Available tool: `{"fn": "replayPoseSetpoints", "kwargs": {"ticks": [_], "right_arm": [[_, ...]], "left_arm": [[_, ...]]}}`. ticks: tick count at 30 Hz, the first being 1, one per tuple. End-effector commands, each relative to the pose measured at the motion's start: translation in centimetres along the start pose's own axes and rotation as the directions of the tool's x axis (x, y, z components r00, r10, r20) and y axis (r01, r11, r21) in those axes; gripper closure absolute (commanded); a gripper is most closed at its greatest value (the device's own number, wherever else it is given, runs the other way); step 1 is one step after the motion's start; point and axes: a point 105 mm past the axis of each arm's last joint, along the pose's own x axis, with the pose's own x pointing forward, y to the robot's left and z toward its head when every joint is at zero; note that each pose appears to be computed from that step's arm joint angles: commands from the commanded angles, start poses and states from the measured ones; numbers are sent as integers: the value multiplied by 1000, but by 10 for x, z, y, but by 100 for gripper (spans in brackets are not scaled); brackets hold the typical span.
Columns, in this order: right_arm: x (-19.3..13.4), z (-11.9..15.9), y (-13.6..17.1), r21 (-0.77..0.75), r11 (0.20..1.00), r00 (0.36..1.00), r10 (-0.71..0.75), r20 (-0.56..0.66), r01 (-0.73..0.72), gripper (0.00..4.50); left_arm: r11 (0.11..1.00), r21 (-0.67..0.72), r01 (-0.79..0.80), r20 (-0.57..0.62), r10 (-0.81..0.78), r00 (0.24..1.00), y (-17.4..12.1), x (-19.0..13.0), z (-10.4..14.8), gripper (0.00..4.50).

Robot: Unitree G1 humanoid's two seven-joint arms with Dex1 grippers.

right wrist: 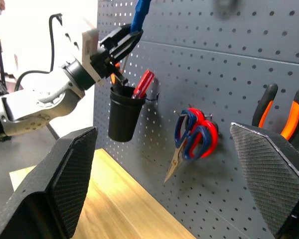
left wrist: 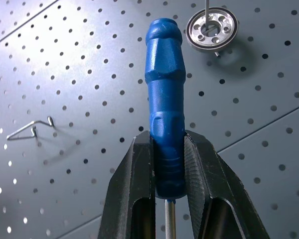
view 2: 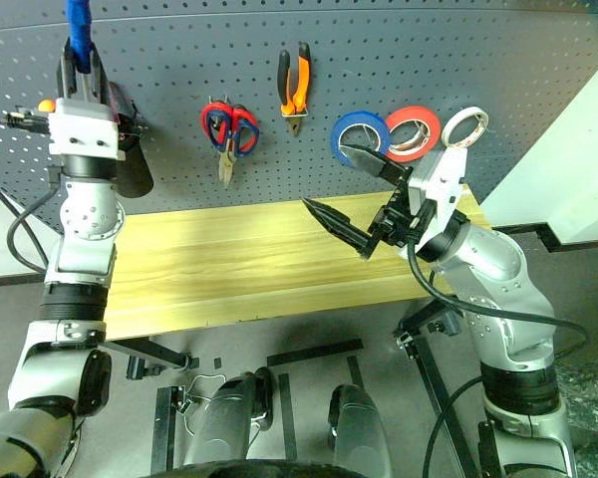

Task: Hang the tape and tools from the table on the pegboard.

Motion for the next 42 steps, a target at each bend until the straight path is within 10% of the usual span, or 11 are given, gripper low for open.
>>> {"fn": "replayPoseSetpoints", "kwargs": {"ticks": [1,31,42], "right_arm": [[-3,21,6,-44,999,999,20,45,-18,0],[-20,49,13,-40,999,999,-23,-39,22,0],[-26,42,7,-49,998,995,-41,-87,37,0]], "left_arm": [[999,8,-51,58,51,997,17,12,9,406],[982,3,-191,-59,190,980,24,-1,-14,406],[961,-11,-278,17,278,960,44,16,14,38]]}}
